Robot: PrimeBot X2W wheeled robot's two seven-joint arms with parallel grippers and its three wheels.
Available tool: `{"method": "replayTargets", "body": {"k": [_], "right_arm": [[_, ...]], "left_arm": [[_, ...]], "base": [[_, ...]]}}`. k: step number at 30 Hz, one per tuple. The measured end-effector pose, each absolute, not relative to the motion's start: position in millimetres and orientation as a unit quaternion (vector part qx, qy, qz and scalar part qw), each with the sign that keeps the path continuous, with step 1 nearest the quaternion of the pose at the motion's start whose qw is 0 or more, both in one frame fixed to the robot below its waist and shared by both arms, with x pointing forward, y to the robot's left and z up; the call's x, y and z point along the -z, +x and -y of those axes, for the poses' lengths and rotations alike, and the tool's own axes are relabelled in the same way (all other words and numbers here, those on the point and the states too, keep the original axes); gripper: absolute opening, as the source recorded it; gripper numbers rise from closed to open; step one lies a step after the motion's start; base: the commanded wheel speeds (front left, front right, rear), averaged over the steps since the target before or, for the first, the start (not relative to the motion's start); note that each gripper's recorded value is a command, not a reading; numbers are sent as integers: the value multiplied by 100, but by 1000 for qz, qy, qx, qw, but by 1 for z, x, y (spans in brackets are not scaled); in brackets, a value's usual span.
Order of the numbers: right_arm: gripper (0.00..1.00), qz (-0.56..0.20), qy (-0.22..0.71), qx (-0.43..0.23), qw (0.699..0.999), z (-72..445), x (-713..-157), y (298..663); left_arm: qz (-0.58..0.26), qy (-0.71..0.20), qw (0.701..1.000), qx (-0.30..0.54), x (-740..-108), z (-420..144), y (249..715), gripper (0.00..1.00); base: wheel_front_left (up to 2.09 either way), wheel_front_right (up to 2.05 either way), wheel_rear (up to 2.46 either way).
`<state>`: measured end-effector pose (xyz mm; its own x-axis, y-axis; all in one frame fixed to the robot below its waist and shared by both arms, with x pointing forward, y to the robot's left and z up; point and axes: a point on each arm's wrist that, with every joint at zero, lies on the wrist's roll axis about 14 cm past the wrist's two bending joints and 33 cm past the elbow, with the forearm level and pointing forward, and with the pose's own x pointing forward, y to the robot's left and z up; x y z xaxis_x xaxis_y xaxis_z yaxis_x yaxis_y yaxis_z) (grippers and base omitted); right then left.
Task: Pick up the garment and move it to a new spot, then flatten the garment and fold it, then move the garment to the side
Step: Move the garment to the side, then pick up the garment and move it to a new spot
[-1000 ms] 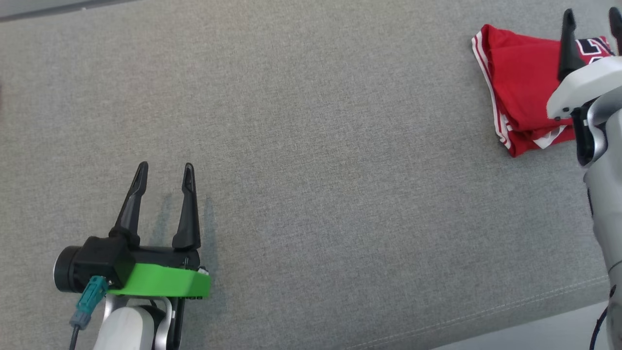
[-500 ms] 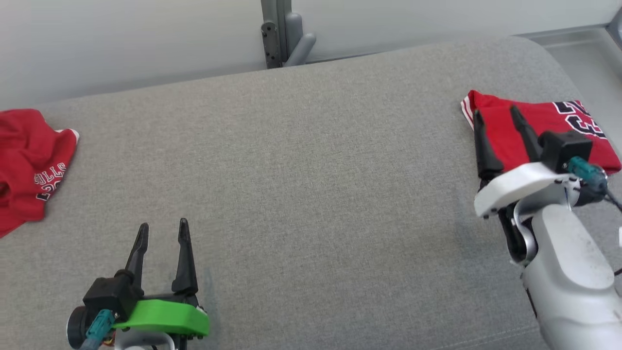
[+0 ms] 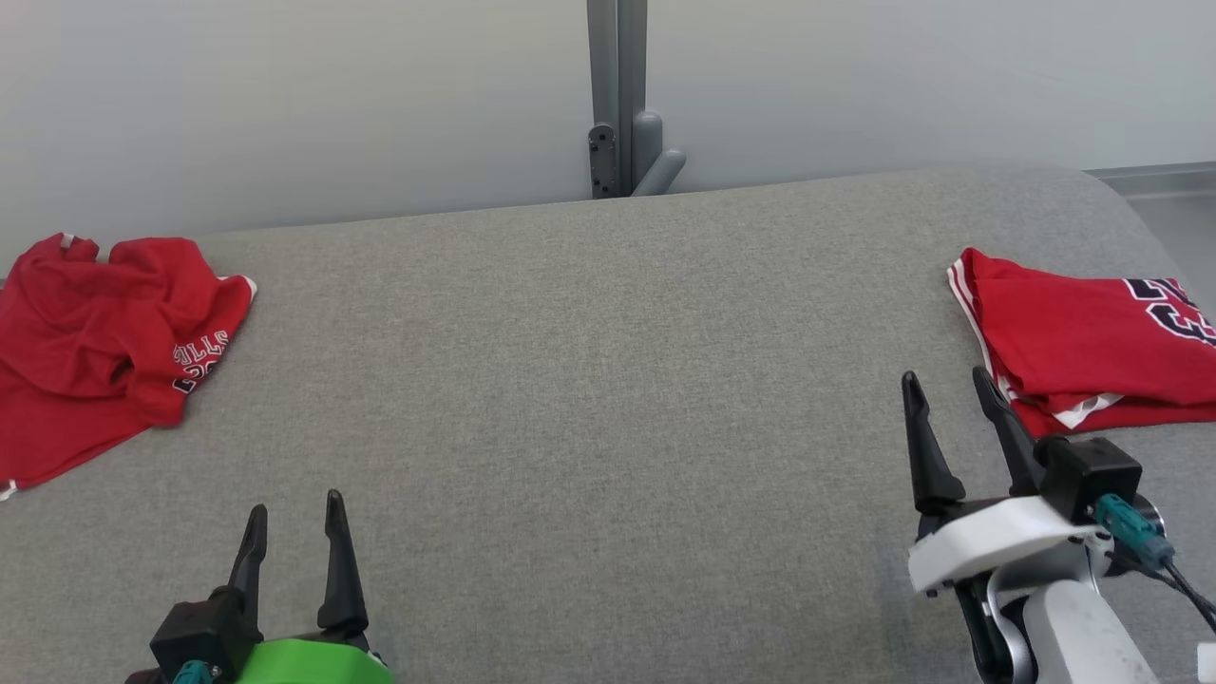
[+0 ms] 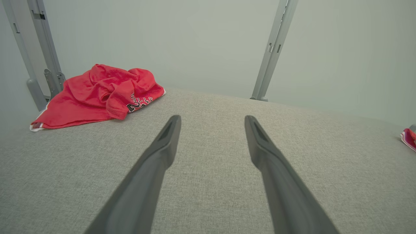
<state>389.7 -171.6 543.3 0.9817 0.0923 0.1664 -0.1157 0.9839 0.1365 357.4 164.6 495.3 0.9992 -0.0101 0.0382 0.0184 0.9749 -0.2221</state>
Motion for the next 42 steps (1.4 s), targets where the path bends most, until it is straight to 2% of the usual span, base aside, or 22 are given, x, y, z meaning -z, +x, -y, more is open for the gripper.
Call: {"method": "replayTargets", "body": {"k": [12,42], "right_arm": [[100,69,106,-51,991,164,-532,364],[100,54,107,-79,990,145,-525,371]], "left_arm": [[12,-116,993,-1,-490,-169,353,100],[18,-117,993,-20,-491,-182,346,100]], "base": [[0,0,0],[0,0,0]]}}
